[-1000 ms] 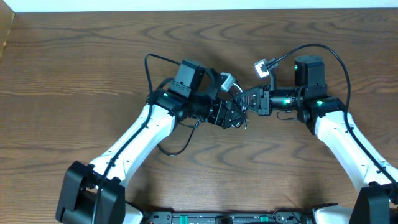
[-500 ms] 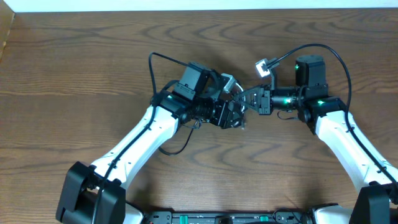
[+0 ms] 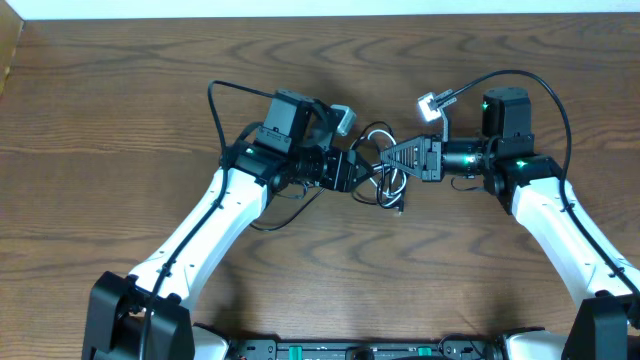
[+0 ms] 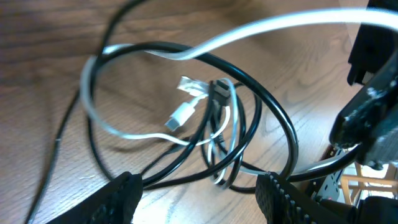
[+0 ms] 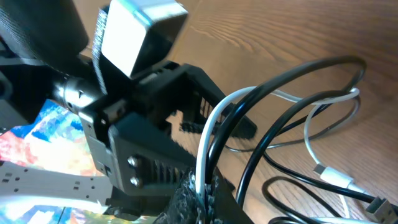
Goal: Untangle cables
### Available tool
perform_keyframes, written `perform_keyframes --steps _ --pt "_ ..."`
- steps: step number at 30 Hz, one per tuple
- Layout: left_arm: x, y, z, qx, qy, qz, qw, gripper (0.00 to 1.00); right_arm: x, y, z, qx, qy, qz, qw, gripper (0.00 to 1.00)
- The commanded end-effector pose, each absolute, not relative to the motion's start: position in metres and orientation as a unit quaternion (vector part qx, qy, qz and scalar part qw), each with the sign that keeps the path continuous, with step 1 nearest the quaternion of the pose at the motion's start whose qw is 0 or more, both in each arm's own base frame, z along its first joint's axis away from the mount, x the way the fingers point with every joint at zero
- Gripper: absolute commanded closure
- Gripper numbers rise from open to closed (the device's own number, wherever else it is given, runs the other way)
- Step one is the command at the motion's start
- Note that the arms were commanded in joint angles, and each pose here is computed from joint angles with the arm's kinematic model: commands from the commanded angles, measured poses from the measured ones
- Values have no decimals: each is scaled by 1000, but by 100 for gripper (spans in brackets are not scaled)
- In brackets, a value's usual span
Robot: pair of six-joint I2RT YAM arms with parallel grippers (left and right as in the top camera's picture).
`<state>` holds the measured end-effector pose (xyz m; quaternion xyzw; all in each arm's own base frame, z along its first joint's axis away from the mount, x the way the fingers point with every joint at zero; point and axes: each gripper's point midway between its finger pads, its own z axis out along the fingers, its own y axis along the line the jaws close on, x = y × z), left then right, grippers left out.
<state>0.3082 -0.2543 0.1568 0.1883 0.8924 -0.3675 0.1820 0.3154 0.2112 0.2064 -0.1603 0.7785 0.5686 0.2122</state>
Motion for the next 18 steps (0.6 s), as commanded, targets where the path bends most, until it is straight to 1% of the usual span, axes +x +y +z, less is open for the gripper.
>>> perform_keyframes --steps 1,7,18 --pt "305 -259 151 195 893 -364 176 36 310 217 221 -177 756 597 203 99" --pt "298 -269 147 201 894 -368 161 36 312 218 226 -177 752 601 205 99" --pt "291 -278 141 216 896 -352 164 37 311 219 227 -175 750 605 202 99"
